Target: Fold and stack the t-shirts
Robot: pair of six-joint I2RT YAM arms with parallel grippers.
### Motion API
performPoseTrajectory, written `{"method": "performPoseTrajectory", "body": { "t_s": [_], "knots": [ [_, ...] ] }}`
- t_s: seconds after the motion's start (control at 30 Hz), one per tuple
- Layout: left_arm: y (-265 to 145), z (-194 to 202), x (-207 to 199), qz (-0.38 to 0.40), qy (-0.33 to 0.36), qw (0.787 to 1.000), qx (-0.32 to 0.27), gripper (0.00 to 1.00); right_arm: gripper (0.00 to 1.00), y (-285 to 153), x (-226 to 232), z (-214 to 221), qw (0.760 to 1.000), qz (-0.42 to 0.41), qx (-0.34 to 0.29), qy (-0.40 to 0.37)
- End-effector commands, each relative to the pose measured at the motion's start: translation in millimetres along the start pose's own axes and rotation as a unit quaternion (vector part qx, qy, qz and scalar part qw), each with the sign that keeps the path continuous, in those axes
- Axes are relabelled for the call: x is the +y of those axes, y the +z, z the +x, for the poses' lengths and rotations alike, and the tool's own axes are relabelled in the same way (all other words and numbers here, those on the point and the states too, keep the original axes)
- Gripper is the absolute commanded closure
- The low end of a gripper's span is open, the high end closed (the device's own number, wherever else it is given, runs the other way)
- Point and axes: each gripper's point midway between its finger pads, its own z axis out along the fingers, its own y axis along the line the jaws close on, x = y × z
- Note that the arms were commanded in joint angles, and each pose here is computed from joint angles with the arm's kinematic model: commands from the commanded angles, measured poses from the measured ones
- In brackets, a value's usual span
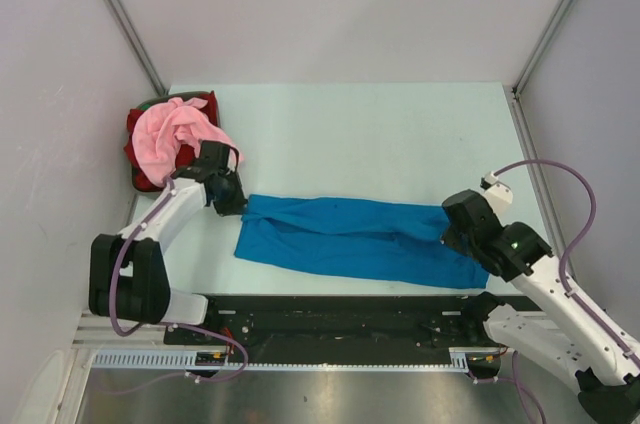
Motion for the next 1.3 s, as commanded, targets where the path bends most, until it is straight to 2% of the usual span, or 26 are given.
{"method": "performPoseTrajectory", "body": {
  "t_s": [0.0,0.07,0.1,0.13,0.17,0.23,0.33,0.57,0.7,0.77,0.9,1.03,1.27],
  "knots": [
    [-16.0,-3.1,2.7,0.003,0.026,0.999,-0.025,1.0,1.0,-8.0,-25.2,6.4,0.998,0.052,-0.017,0.036],
    [-16.4,2.5,9.3,-0.011,0.027,0.999,-0.017,0.82,1.0,-10.9,-27.8,10.0,0.997,0.054,-0.015,0.048],
    [-17.4,3.5,10.1,-0.011,0.031,0.999,-0.018,0.69,1.0,-13.2,-30.9,14.0,0.997,0.057,-0.009,0.043],
    [-17.8,5.6,12.0,-0.013,0.029,0.999,-0.015,0.39,0.92,-15.0,-33.3,15.8,0.997,0.059,-0.007,0.045],
    [-18.2,7.6,13.8,-0.014,0.027,0.999,-0.013,0.27,0.67,-17.1,-35.3,16.3,0.997,0.056,-0.009,0.049],
    [-22.2,6.8,19.6,-0.025,0.018,0.999,-0.023,0.0,0.42,-21.5,-37.0,18.7,0.997,0.049,-0.009,0.052],
    [-30.9,5.1,11.5,0.005,0.007,0.999,-0.036,0.0,0.01,-26.5,-32.7,12.1,0.998,0.024,-0.024,0.058],
    [-45.6,-21.5,-13.7,0.047,0.001,0.997,-0.059,0.0,0.0,-8.5,-14.0,-12.2,0.996,0.043,-0.076,0.008],
    [-40.7,-36.6,-20.9,0.046,-0.017,0.997,-0.059,0.0,0.0,14.4,4.0,-24.8,0.994,0.055,-0.089,0.022],
    [-35.4,-39.9,-27.2,0.054,-0.034,0.997,-0.053,0.0,0.0,28.1,1.7,-29.5,0.993,0.077,-0.083,0.017],
    [-22.3,-48.6,-37.8,0.067,-0.049,0.996,-0.044,0.02,0.0,57.6,-13.8,-60.7,0.987,0.107,-0.096,0.067],
    [-8.8,-49.3,-41.0,0.069,-0.062,0.995,-0.031,0.04,0.01,77.8,-30.8,-71.9,0.985,0.12,-0.08,0.096],
    [16.9,-35.1,-49.5,0.092,-0.091,0.992,0.006,0.06,0.03,108.3,-51.1,-60.7,0.982,0.155,-0.045,0.096]
  ]
}}
